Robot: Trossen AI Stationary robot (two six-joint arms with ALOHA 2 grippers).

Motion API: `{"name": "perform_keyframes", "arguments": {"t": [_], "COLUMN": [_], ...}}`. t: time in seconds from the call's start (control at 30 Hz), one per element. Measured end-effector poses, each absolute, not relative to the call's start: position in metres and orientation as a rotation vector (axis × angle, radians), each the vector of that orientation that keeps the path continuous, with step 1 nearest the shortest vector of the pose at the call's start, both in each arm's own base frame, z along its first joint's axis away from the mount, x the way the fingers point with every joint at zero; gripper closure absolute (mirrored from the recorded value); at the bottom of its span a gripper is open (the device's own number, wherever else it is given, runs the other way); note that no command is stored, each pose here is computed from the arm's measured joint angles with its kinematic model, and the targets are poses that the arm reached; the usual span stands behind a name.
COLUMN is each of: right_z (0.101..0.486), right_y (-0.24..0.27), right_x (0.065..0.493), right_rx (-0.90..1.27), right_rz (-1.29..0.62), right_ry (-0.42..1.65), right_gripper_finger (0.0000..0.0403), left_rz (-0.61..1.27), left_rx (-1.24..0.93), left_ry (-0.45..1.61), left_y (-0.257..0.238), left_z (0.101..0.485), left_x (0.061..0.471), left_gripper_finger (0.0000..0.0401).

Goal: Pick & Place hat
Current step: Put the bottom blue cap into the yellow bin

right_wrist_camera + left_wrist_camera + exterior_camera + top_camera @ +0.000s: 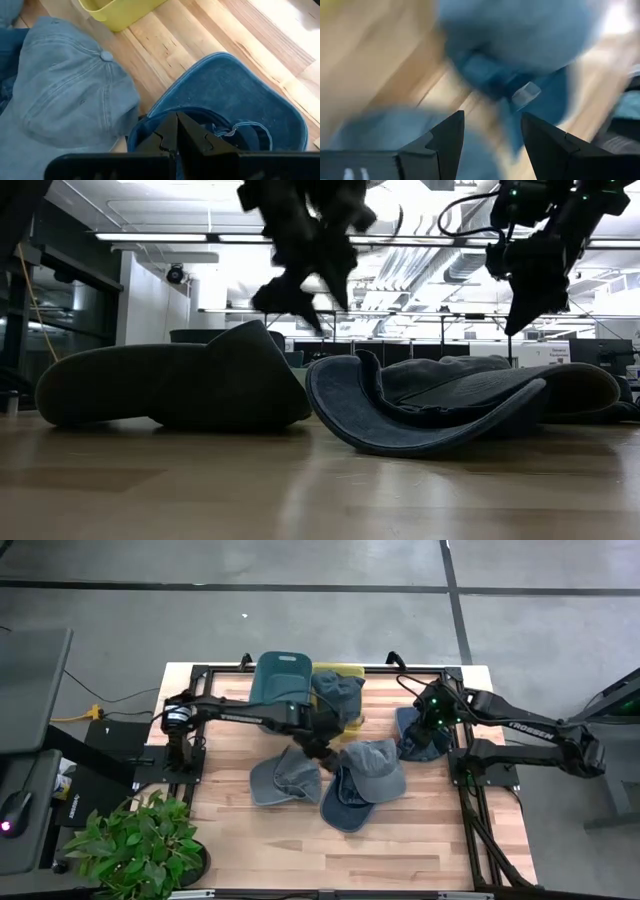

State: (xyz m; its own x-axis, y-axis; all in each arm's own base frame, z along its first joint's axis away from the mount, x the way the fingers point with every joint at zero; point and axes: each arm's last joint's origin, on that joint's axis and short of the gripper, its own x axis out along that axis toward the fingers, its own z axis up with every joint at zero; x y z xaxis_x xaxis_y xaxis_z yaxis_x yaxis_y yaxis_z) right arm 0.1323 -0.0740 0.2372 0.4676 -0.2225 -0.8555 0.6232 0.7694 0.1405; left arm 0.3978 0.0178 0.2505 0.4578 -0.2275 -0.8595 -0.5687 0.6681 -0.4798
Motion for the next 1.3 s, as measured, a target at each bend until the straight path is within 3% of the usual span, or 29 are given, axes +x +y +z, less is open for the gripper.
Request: {"name": "perform_keyframes", "arguments": {"t": [0.57,0.93,1.3], "right_z": [0.238,0.238,0.239], "right_y": [-0.074,-0.074,-0.074], "right_x": [0.134,0.134,0.134], "right_rx": [0.481,0.482,0.480], "right_rz": [-0.457,-0.437,-0.424], "right_ry": [0.934,0.931,0.930], "right_gripper_finger": [0.0403,0.0403,0.0403], "left_rz": [0.290,0.336,0.305], "left_rx": [-0.996,-0.965,-0.977], "left_ry": [1.058,1.041,1.096], "left_y": [0.009,-0.001,-0.007], "left_z": [0.247,0.246,0.216], "left_x": [0.409,0.410,0.425], "left_gripper_finger": [0.0206,0.0117,0.0108]}}
